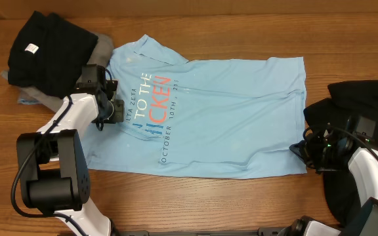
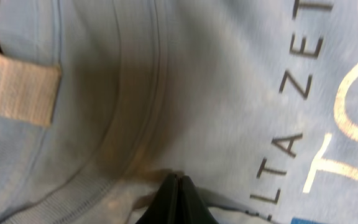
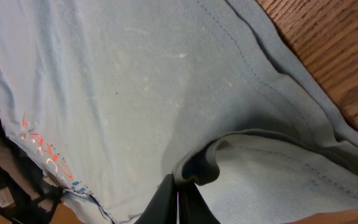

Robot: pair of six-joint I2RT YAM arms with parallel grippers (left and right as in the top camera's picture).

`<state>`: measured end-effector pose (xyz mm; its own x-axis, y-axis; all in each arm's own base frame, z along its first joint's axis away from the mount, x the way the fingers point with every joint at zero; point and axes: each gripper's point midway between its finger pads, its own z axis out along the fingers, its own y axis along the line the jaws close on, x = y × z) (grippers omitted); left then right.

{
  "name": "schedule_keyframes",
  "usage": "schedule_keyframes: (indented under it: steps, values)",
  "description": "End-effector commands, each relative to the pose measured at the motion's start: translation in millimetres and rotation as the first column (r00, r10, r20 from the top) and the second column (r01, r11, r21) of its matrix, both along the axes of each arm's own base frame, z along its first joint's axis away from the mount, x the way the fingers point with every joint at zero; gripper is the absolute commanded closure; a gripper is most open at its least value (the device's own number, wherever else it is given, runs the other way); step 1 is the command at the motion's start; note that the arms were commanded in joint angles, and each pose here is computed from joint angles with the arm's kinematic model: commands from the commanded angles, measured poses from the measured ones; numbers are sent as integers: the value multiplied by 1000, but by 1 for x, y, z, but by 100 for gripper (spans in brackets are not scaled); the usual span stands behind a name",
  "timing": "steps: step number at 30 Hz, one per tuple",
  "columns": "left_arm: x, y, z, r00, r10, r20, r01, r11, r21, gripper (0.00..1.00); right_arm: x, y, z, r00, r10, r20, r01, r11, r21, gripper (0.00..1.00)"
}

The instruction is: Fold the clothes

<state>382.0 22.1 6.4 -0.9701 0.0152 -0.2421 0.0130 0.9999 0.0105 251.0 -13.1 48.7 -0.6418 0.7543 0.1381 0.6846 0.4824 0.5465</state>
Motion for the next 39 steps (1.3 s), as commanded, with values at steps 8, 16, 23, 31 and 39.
schedule_keyframes:
  steps: [8, 16, 23, 31, 39]
  values:
    - [3, 2, 32, 998, 9, -60, -10, 1000, -14, 96, 14, -5, 11, 998, 0, 62, 1, 1000, -20, 96]
    - [11, 7, 74, 997, 19, -68, -20, 1000, -11, 96, 19, -8, 16, 997, 1, 81, 1, 1000, -29, 96]
    - [32, 8, 119, 1000, 19, 4, -19, 1000, -4, 96, 41, -18, 36, 988, -6, 157, 15, 998, -61, 96]
    - [36, 7, 135, 1000, 13, 20, -12, 1000, -9, 96, 54, -24, 48, 981, -45, 188, 57, 997, -58, 96]
    - [-12, 4, 66, 984, 72, -165, -77, 997, -25, 69, 51, -23, 46, 984, -46, 171, 56, 997, -51, 96]
